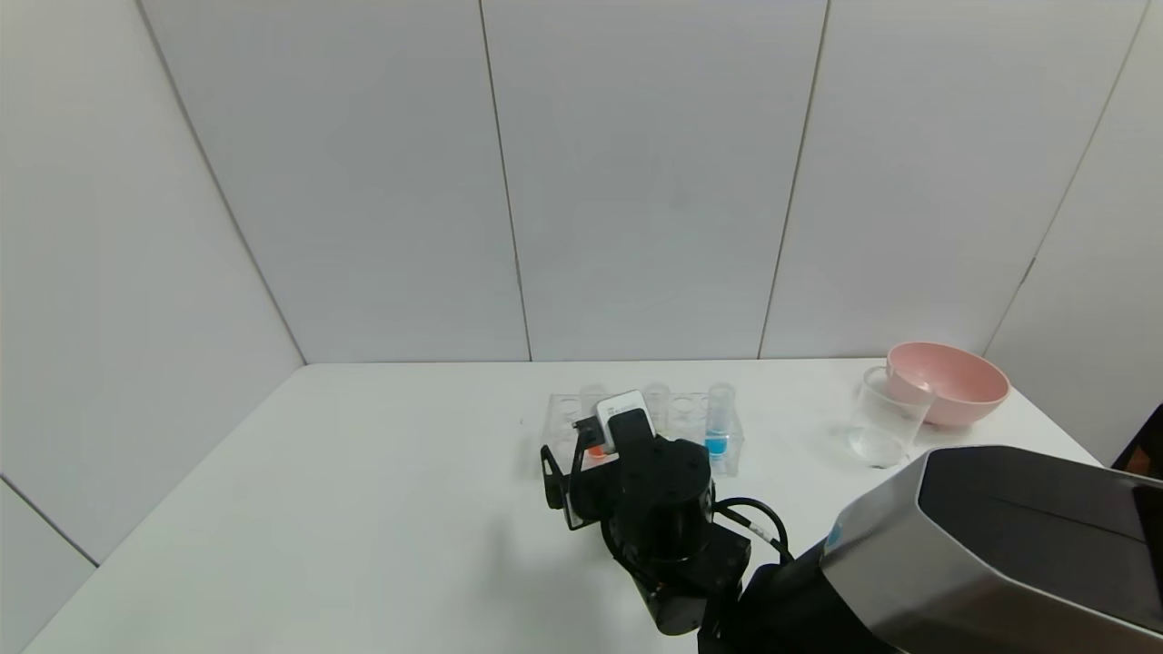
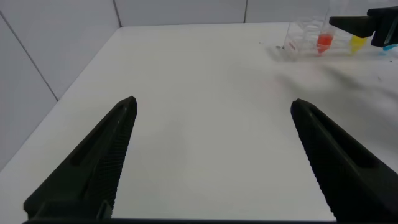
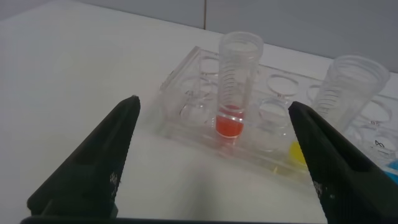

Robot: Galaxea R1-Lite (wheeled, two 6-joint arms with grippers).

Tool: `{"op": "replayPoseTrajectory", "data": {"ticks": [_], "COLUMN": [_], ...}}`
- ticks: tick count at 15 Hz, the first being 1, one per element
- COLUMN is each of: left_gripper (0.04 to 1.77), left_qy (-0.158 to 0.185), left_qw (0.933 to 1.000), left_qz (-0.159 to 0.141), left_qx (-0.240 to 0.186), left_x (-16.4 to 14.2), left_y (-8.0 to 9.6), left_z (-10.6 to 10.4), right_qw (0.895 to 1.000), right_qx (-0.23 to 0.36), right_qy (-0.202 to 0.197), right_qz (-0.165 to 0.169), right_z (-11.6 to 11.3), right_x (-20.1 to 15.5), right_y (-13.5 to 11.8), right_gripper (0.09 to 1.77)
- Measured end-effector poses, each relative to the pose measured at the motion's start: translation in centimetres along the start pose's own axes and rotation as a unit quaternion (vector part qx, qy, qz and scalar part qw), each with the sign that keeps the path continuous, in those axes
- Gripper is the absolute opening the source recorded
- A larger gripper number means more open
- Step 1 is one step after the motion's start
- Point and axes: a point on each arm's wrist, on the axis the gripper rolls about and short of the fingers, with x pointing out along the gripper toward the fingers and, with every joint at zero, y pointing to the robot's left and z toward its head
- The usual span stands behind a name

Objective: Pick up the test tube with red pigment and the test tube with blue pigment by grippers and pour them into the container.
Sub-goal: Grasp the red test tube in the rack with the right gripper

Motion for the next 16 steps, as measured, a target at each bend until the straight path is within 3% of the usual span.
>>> {"op": "replayPoseTrajectory", "data": {"ticks": [15,16], "left_gripper": [1.76,1.76], "left_qy": [0.0,0.0], "left_qw": [1.0,1.0], "left_qz": [0.0,0.0], "left_qx": [0.0,0.0], "left_x": [0.0,0.0], "left_y": [0.0,0.0], "left_z": [0.0,0.0], "right_qw": [1.0,1.0], "right_qx": [0.0,0.0], "right_qy": [-0.025,-0.025], "right_qz": [-0.008,-0.008], "right_z": [-1.1,-1.1], "right_x": [4.4,4.4], "right_y": [-0.9,-1.0], "right_gripper": [1.71,1.54]}}
